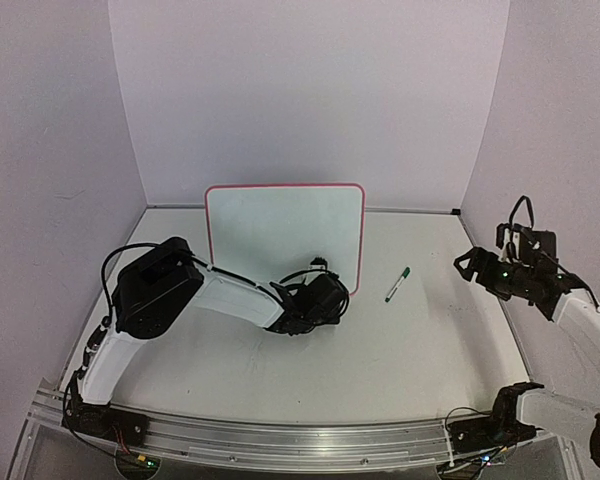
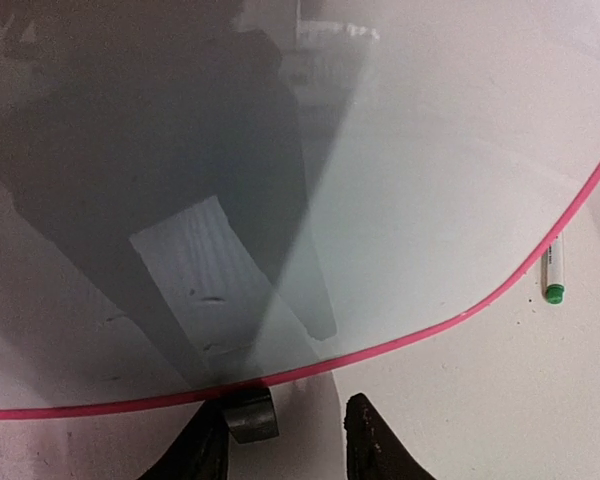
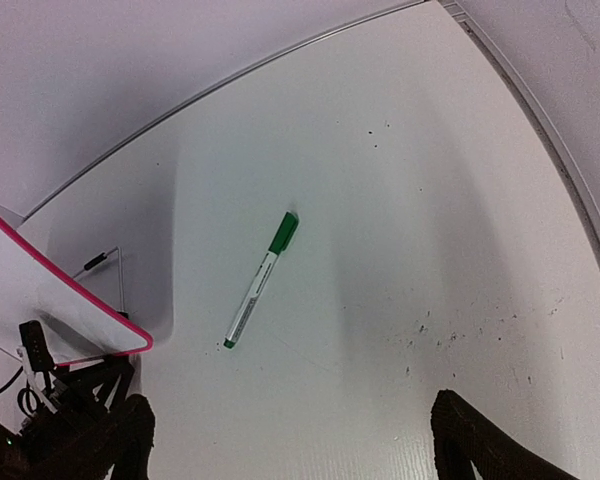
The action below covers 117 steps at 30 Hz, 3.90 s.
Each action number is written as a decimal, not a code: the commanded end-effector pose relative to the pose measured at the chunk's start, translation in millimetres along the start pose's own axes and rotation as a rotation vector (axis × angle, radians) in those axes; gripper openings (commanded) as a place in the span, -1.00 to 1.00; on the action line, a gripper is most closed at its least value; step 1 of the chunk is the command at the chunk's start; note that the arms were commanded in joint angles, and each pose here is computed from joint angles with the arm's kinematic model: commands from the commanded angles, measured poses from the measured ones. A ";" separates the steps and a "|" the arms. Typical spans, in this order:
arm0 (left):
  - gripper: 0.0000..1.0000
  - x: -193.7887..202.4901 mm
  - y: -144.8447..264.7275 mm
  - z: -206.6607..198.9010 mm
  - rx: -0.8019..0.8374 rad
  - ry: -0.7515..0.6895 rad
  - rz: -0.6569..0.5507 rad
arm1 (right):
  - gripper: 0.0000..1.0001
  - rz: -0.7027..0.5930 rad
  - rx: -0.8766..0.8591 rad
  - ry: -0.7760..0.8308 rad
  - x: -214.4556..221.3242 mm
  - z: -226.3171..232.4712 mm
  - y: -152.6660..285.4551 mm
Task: Write a sentence on the whiteboard
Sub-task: Move the whiteboard stand to the center of the board, then pick up the whiteboard marker from the center of the board, then pass from the right arm to the left
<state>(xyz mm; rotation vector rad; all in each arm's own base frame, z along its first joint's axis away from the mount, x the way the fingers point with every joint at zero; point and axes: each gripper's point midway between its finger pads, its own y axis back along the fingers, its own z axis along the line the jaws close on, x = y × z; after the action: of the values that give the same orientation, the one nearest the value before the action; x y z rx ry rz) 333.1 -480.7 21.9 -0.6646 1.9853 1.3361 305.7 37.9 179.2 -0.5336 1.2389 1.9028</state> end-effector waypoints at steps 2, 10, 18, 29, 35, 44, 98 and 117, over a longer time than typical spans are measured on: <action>-0.22 -14.6 5.3 -48.1 0.180 0.014 -0.027 | 0.84 -0.009 0.010 0.006 -5.7 1.1 -0.8; 0.38 -28.0 43.9 -44.4 0.252 -0.053 -0.044 | 0.76 0.013 0.048 -0.014 -5.5 2.9 -5.4; 0.73 -16.3 99.7 5.0 0.235 -0.131 0.017 | 0.54 0.082 0.232 0.026 4.7 16.0 -28.1; 0.80 -37.5 150.5 84.5 0.282 -0.093 0.116 | 0.28 0.287 0.304 0.110 49.4 67.0 -109.4; 0.82 -49.9 168.9 102.3 0.293 -0.104 0.105 | 0.20 0.332 0.335 0.095 55.0 70.1 -149.7; 0.83 -49.4 180.4 117.0 0.318 -0.077 0.093 | 0.13 0.396 0.399 0.063 64.2 54.0 -189.0; 0.85 -106.5 207.4 32.6 0.633 0.019 0.104 | -1.00 0.202 0.109 0.507 55.9 134.6 -23.3; 0.91 -108.8 246.0 40.7 0.711 0.165 0.108 | -1.00 0.194 -0.473 0.933 197.9 333.7 28.2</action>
<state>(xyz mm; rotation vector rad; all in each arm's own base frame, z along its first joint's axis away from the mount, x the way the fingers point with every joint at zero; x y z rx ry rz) 244.6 -352.2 228.3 -0.3115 2.4115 0.6285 187.1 369.9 167.4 -1.6382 1.6076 2.1512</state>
